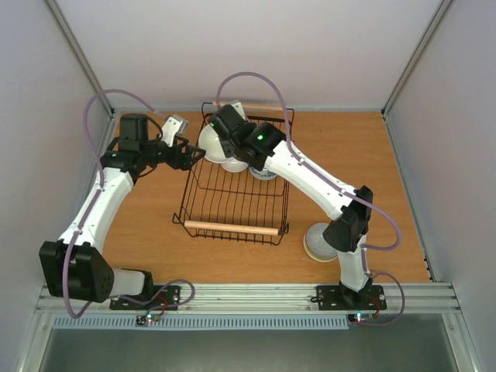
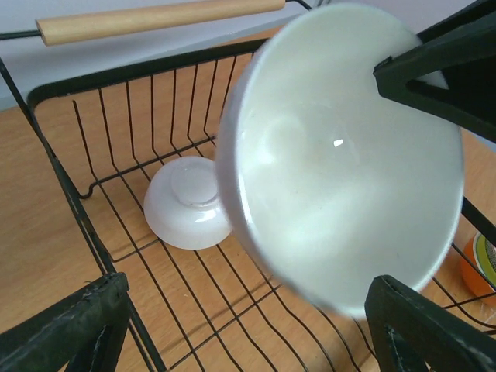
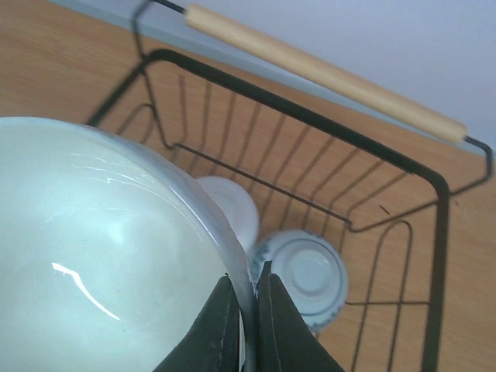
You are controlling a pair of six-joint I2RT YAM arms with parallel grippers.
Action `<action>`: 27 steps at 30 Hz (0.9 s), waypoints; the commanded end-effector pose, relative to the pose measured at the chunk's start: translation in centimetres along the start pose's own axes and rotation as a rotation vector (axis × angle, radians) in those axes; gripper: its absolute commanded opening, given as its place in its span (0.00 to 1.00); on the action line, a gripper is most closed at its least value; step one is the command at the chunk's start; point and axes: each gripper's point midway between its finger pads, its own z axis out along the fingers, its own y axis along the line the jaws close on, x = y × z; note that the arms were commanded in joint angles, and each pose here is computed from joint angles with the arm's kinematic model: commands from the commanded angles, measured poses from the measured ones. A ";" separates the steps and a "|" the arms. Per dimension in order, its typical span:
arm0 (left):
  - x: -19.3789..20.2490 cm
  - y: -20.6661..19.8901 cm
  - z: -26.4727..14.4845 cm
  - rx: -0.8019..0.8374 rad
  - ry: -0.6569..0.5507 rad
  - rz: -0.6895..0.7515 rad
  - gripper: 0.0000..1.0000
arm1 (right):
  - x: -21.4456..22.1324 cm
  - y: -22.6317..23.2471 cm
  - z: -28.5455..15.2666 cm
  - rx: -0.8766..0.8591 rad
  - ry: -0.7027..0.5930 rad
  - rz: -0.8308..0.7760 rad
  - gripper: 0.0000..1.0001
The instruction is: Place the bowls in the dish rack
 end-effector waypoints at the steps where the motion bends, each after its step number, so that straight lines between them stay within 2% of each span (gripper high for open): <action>1: -0.3 -0.1 0.7 0.021 0.007 0.018 0.83 | -3.0 3.1 -2.0 -0.076 -0.099 -0.028 0.01; 4: -0.2 -0.1 0.9 0.018 0.013 0.021 0.81 | -3.1 4.5 -2.2 -0.099 -0.108 -0.048 0.01; 7: 0.0 -0.1 1.1 0.020 0.020 0.026 0.70 | -2.8 5.5 -2.3 -0.109 -0.112 -0.068 0.01; 13: 0.4 -0.3 1.5 0.031 0.039 0.035 0.05 | -2.5 6.5 -2.1 -0.110 -0.117 -0.081 0.01; 14: 0.4 -0.3 1.6 0.030 0.041 0.036 0.01 | -2.4 6.5 -2.0 -0.107 -0.117 -0.083 0.01; 20: 0.8 -0.2 1.9 0.024 0.054 0.047 0.01 | -2.0 6.3 -1.7 -0.093 -0.109 -0.087 0.03; 22: 0.7 -0.2 1.8 0.016 0.044 0.058 0.00 | -1.9 6.2 -2.1 -0.108 -0.111 -0.080 0.14; 23: 0.7 -0.2 1.8 0.014 0.038 0.064 0.00 | -1.8 6.2 -2.3 -0.126 -0.118 -0.075 0.24; 24: 0.7 -0.2 1.8 0.013 0.032 0.071 0.00 | -1.7 6.3 -2.8 -0.154 -0.127 -0.067 0.36; 26: 0.6 -0.2 1.7 0.012 0.023 0.075 0.01 | -1.5 6.3 -4.5 -0.247 -0.164 -0.052 0.68; 27: 0.6 -0.3 1.7 0.015 0.021 0.076 0.01 | -1.2 6.6 -5.1 -0.310 -0.180 -0.040 0.78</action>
